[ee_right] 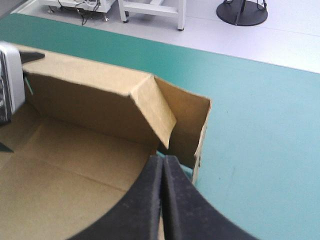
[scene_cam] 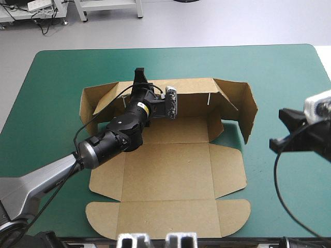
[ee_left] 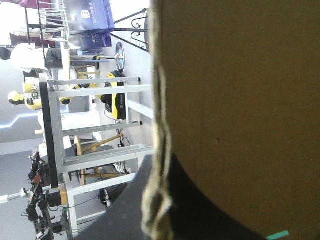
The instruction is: Fold the box
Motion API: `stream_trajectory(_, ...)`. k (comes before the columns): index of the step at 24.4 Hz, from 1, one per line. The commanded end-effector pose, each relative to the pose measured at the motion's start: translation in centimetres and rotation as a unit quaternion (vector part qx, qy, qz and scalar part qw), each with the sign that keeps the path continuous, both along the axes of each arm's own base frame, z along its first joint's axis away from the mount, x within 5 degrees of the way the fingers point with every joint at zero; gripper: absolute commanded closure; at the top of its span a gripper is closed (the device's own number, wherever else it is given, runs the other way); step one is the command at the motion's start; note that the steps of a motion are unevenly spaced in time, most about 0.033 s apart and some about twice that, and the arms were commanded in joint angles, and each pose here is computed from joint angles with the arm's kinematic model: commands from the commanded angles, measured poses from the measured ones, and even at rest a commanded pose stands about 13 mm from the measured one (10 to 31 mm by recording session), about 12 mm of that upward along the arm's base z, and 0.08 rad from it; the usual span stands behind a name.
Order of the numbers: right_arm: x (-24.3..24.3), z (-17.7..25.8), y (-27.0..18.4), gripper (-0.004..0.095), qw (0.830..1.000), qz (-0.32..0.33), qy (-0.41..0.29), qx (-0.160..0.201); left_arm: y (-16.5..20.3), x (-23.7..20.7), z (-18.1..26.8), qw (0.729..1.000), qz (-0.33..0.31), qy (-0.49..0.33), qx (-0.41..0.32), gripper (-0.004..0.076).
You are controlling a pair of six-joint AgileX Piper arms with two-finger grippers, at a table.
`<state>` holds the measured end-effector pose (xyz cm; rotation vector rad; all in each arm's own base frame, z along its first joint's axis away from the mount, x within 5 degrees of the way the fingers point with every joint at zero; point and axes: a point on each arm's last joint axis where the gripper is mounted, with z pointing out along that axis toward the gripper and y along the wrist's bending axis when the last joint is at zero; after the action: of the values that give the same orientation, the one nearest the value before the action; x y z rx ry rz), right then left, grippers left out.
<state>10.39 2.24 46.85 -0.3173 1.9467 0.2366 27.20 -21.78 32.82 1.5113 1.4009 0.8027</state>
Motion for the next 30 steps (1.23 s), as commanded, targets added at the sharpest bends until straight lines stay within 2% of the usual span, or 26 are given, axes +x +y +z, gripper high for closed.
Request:
stream_trajectory(1, 3.4, 3.3, -0.4, 0.0931, 0.999, 0.014, -0.029, 0.031, 0.8, -0.6, 1.9, 0.998, 0.002, -0.053, -0.016, 0.0734)
stream_trajectory(3, 5.5, 4.1, -0.7, 0.0931, 0.999, 0.023, -0.020, 0.039, 0.9, -0.6, 1.5, 0.998, 0.006, -0.060, -0.019, 0.0734)
stream_trajectory(5, 9.4, 4.7, -1.1, 0.0931, 0.997, 0.049, 0.005, 0.063, 0.7, -0.7, 1.5, 0.997, 0.004, -0.078, -0.026, 0.0734)
stream_trajectory(8, 15.6, 3.7, -2.0, 0.0931, 0.991, 0.078, 0.049, 0.097, 0.1, -1.1, 1.8, 0.995, -0.008, -0.098, -0.035, 0.0734)
stream_trajectory(10, 19.3, 2.3, -1.8, 0.0930, 0.987, 0.094, 0.077, 0.105, -0.3, -1.4, 1.8, 0.994, -0.022, -0.099, -0.032, 0.0734)
stream_trajectory(14, 23.3, 0.2, -0.2, 0.0930, 0.982, 0.121, 0.109, 0.092, -0.6, -1.6, 1.8, 0.994, -0.033, -0.100, -0.032, 0.0734)
stream_trajectory(17, 26.8, -2.7, 0.5, 0.0931, 0.978, 0.111, 0.162, 0.073, -0.6, -1.6, 1.8, 0.994, -0.032, -0.100, -0.032, 0.0734)
stream_trajectory(20, 28.6, -5.5, 0.3, 0.0930, 0.968, 0.115, 0.212, 0.071, -0.6, -1.6, 1.8, 0.994, -0.032, -0.100, -0.032, 0.0734)
stream_trajectory(22, 29.2, -6.9, 0.0, 0.0931, 0.963, 0.113, 0.239, 0.057, -0.6, -1.5, 1.8, 0.994, -0.032, -0.099, -0.031, 0.0734)
stream_trajectory(30, 28.5, -7.1, 0.0, 0.0931, 0.962, 0.115, 0.244, 0.050, -0.5, -1.5, 1.8, 0.994, -0.027, -0.099, -0.031, 0.0734)
